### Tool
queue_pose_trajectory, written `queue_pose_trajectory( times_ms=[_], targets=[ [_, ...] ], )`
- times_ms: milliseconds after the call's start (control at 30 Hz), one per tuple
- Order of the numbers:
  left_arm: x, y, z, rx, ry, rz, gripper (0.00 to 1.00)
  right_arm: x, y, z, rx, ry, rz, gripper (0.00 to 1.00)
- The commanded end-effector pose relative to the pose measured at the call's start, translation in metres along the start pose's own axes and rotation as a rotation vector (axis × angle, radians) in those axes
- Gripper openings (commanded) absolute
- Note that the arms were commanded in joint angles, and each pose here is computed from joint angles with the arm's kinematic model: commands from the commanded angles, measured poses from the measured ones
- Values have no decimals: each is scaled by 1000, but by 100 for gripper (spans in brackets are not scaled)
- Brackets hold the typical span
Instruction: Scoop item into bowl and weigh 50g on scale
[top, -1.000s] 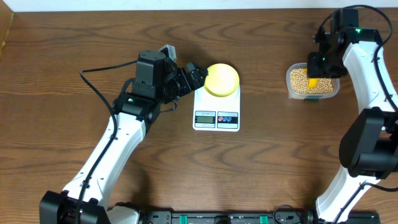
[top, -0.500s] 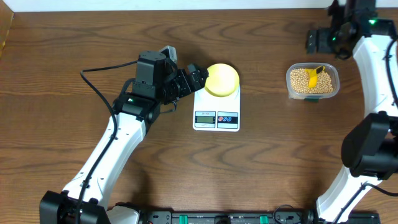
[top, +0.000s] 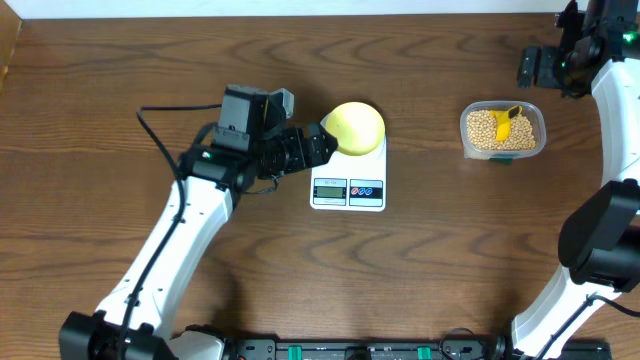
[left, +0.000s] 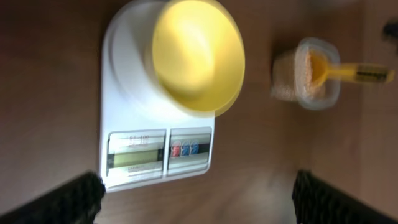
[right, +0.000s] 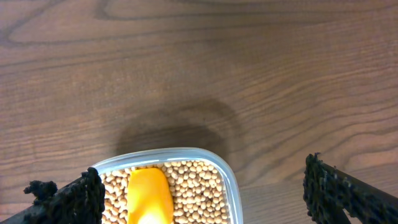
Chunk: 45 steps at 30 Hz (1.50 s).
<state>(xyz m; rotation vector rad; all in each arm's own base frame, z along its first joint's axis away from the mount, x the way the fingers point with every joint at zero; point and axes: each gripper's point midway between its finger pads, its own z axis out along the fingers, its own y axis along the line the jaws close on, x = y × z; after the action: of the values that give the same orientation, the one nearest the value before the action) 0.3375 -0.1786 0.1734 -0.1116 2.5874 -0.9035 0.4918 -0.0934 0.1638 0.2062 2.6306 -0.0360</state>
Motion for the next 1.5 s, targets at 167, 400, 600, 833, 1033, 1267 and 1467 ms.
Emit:
queue_pose_trajectory(
  times_ms=[167, 400, 600, 833, 1033, 1267, 1467],
  targets=[
    [30, -24, -19, -110, 133, 271, 96, 0, 1, 3, 2, 6, 0, 99],
    [96, -40, 21, -116, 369, 416, 91, 1, 1, 3, 2, 6, 0, 99],
    [136, -39, 69, -85, 555, 425, 96, 0, 1, 3, 2, 6, 0, 99],
    [132, -44, 82, -66, 586, 739, 100, 0, 1, 3, 2, 6, 0, 99],
    [148, -14, 87, -98, 733, 907, 98, 0, 1, 3, 2, 6, 0, 99],
    [143, 1, 97, -162, 759, 1054, 98, 1, 1, 3, 2, 6, 0, 99],
    [147, 0, 113, -133, 763, 1170, 98, 1, 1, 3, 2, 6, 0, 99]
  ],
)
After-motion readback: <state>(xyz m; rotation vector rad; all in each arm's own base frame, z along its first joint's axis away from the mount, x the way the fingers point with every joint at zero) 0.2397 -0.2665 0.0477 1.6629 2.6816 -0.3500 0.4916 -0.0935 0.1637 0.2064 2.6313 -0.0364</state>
